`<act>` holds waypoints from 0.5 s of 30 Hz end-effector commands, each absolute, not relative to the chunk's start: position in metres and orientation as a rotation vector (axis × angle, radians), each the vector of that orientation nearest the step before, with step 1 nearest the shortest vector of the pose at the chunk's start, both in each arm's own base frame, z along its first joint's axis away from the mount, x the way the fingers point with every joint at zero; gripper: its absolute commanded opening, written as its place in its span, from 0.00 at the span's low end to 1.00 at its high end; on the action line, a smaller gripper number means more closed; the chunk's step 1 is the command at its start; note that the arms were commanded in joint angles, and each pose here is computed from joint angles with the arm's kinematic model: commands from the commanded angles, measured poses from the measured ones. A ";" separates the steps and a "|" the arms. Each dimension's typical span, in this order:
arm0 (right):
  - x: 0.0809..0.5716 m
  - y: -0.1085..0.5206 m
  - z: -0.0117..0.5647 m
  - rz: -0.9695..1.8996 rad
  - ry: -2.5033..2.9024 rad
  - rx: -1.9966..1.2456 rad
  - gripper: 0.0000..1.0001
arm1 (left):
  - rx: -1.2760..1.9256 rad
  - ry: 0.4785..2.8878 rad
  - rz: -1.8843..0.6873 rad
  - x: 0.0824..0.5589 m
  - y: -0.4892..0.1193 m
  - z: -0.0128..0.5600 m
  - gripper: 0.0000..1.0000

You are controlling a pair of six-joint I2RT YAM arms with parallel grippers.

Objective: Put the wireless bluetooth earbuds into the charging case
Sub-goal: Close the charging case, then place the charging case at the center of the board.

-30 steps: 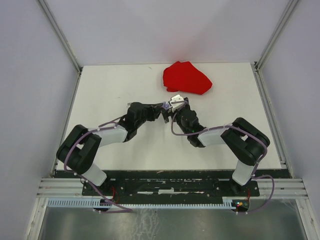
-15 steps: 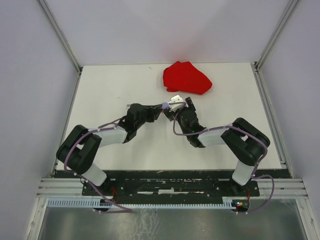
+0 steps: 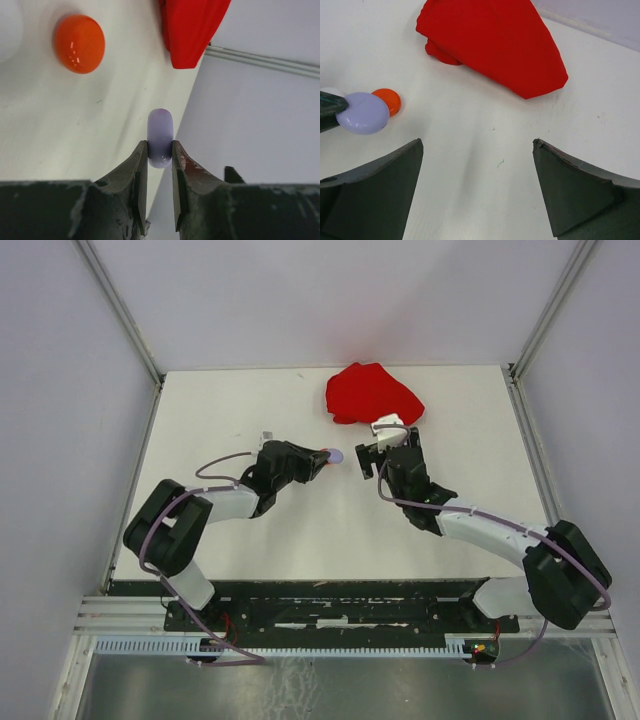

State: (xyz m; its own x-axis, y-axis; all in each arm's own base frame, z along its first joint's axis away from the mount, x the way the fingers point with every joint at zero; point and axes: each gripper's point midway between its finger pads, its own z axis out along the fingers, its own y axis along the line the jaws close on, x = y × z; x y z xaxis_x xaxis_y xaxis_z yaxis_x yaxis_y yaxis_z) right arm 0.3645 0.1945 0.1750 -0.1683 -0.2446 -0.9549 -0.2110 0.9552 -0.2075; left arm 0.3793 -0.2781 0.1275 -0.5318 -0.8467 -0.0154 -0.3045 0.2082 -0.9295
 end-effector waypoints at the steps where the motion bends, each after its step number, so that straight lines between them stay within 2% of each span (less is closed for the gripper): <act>1: 0.356 0.190 0.182 0.017 1.870 -0.307 0.99 | -0.785 1.977 -1.205 0.381 -0.279 0.118 0.03; 15: 0.360 0.200 0.179 0.102 1.984 -0.304 0.99 | -0.657 2.030 -0.959 0.380 -0.256 0.086 0.03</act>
State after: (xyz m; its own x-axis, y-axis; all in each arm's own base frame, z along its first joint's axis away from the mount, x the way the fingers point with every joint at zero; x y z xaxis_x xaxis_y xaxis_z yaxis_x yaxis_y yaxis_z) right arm 0.3559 0.1938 0.1668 -0.3900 -0.1964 -0.8996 -0.2522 0.9624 -0.1008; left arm 0.3753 -0.2627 0.0865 -0.5832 -0.7429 -0.3287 -0.1750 0.5100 -0.8422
